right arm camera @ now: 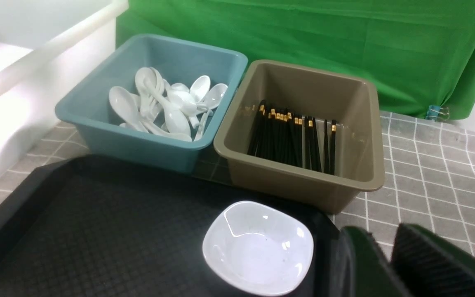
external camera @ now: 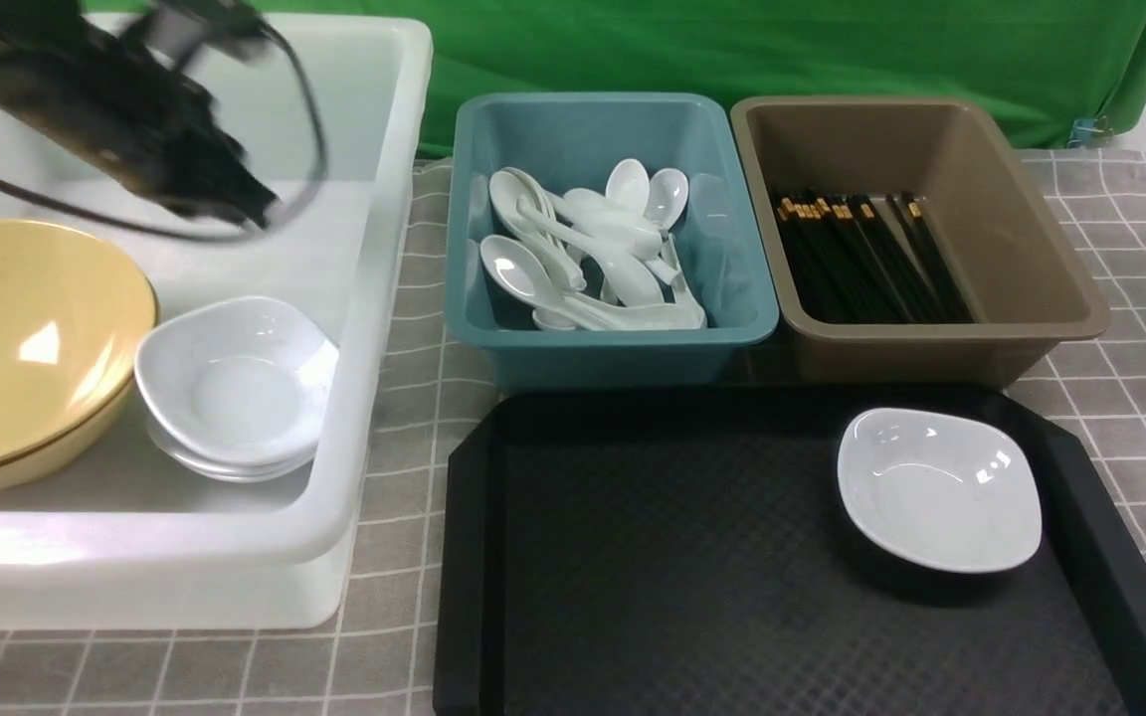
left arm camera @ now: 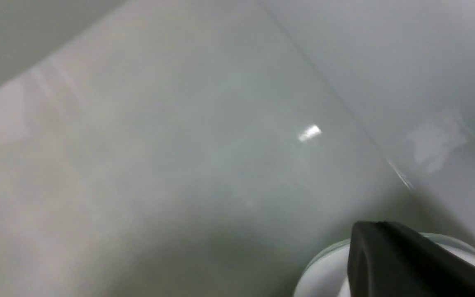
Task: On grey table put chopsticks spoon bowls plates into blue grey white boxes.
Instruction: 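Place the white bowl into the white bin with the other dishes with the left gripper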
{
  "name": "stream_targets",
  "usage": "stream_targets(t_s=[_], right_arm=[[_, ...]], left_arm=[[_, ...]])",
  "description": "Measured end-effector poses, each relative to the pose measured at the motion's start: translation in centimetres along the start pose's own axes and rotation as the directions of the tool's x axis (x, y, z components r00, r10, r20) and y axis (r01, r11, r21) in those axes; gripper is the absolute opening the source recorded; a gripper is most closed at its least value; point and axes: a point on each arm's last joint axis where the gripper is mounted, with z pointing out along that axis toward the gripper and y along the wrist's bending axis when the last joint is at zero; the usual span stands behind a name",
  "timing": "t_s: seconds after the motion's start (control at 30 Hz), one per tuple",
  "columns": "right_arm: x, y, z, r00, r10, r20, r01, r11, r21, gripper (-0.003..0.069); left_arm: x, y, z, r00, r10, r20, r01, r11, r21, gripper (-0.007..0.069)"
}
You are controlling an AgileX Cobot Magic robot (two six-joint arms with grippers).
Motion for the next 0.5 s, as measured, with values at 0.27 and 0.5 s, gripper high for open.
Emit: stream_targets(t_s=[0.27, 0.5], right_arm=[[0.0, 0.0, 0.0, 1.000, 0.000, 0.003, 0.000, 1.000, 0.000, 0.0124], [-0.1, 0.0, 0.0, 1.000, 0.000, 0.015, 0.000, 1.000, 0.001, 0.0124]], left_arm=[[2.7, 3.1, 1.8, 0.962, -0.269, -0.054, 0.273, 0.957, 0.095, 0.0001], [4.8, 2.2, 6.3, 0.945, -0.240, -0.224, 0.262, 0.962, 0.076, 0.0001]])
